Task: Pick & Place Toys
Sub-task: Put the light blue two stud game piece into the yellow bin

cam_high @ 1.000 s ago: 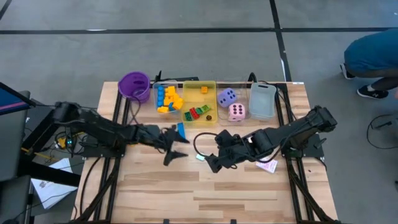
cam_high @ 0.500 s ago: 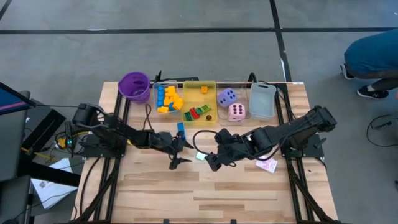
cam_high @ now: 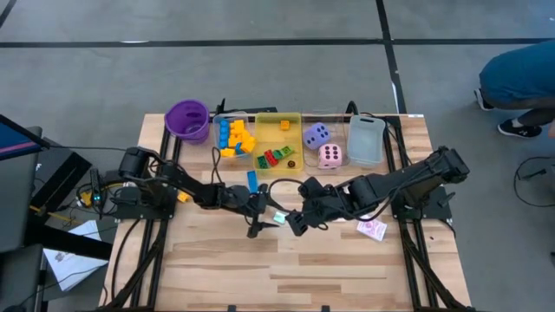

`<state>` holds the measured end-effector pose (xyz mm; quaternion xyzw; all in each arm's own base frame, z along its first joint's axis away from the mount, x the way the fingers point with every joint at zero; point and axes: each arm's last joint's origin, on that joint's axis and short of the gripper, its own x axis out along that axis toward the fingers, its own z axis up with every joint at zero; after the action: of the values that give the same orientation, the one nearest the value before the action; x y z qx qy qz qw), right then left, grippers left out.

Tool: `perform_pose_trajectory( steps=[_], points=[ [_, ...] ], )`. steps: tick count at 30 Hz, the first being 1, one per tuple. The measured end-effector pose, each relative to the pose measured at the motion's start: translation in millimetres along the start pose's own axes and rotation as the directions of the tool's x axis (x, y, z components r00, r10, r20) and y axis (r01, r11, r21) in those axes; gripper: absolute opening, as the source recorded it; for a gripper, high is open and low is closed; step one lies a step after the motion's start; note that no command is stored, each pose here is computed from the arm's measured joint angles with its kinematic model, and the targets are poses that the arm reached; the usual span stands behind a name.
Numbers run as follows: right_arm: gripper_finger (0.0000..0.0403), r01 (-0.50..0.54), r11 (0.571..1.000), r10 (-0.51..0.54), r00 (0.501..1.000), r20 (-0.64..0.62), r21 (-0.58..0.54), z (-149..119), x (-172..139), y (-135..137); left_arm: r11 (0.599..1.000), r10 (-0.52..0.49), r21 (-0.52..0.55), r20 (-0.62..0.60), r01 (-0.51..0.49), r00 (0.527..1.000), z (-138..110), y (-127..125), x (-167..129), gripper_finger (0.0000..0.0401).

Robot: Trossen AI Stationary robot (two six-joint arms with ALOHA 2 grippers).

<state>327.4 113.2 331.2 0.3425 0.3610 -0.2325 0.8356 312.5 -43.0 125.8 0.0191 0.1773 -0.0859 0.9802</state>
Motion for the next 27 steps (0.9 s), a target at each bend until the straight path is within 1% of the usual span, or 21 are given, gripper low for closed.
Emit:
perform_pose_trajectory(
  steps=[8, 14, 18, 21, 27],
  points=[
    [0.0384, 0.0, 1.0, 0.0, 1.0, 0.0, -0.004, -0.2, -0.1, 0.1, 1.0, 0.001, 0.0, -0.035, -0.001, 0.999, -5.2, 1.3, 21.4, 0.0296],
    [0.0384, -0.001, 1.0, 0.001, 1.0, 0.0, -0.016, -0.1, -0.2, 0.2, 0.998, 0.0, 0.062, -0.125, 0.007, 0.992, -14.7, 1.8, 37.8, 0.0296],
    [0.0384, -0.003, 1.0, 0.003, 1.0, -0.002, -0.018, -1.0, -0.5, 0.6, 0.995, 0.024, 0.099, -0.186, -0.006, 0.982, -21.4, 5.6, 39.0, 0.0296],
    [0.0384, -0.009, 1.0, 0.009, 1.0, -0.014, -0.018, -1.2, -0.5, 0.8, 0.995, 0.054, 0.096, -0.248, -0.031, 0.967, -27.6, 11.6, 37.3, 0.0296],
    [0.0384, -0.013, 1.0, 0.013, 1.0, -0.023, -0.025, -1.4, -0.5, 0.9, 0.996, 0.052, 0.078, -0.278, -0.031, 0.959, -29.7, 20.1, 35.9, 0.0296]
  ],
)
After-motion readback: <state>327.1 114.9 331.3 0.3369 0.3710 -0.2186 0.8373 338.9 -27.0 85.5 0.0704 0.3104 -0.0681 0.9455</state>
